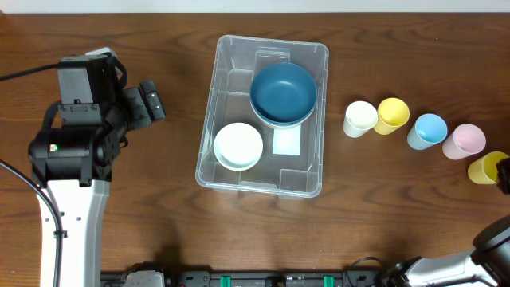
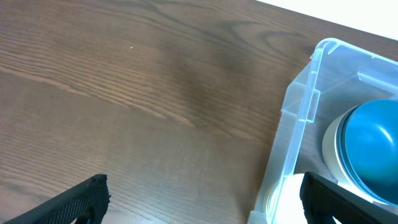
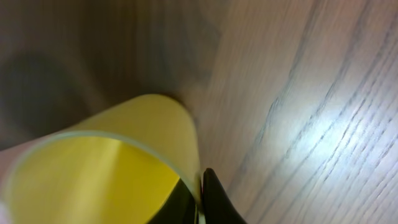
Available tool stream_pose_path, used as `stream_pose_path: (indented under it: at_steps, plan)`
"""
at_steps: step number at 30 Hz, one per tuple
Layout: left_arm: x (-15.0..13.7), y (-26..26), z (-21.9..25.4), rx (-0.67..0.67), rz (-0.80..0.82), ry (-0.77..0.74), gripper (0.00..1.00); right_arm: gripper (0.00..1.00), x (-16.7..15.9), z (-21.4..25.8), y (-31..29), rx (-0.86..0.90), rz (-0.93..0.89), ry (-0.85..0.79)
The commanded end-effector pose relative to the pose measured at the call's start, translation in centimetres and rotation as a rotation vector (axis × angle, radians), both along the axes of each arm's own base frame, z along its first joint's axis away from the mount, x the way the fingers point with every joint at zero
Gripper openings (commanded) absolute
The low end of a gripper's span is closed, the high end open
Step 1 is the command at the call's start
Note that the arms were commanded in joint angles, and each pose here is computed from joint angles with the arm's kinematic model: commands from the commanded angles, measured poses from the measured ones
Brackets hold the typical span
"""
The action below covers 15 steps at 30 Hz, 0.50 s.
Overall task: Pack container
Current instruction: 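Move the right gripper to the far-right yellow cup and grasp it, then carry the yellow cup into the container beside the white bowl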
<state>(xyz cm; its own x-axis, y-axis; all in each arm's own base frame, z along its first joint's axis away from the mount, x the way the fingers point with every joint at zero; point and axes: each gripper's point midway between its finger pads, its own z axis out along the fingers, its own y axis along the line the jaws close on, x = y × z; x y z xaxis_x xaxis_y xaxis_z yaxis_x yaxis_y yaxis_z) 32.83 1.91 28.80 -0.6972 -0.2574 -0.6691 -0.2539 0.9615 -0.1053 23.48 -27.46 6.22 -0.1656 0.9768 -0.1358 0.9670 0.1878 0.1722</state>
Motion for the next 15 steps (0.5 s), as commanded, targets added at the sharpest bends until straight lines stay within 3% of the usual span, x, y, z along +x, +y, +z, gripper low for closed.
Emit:
stream_pose_path:
  at_steps: [1,7,10,15]
  plan:
    - [0.0,0.4,0.0,0.008,0.015,0.003,0.98,0.01,1.5,5.0,1.5,-0.067,0.032,-0.104]
    - [0.0,0.4,0.0,0.008,0.015,0.003,0.98,0.01,4.5,13.1,7.9,-0.22,0.228,-0.256]
    - [0.0,0.4,0.0,0.008,0.015,0.003,0.98,0.01,6.2,17.6,13.8,-0.289,0.401,-0.389]
    - [0.0,0.4,0.0,0.008,0.015,0.003,0.98,0.01,7.5,20.9,23.2,-0.314,0.682,-0.52]
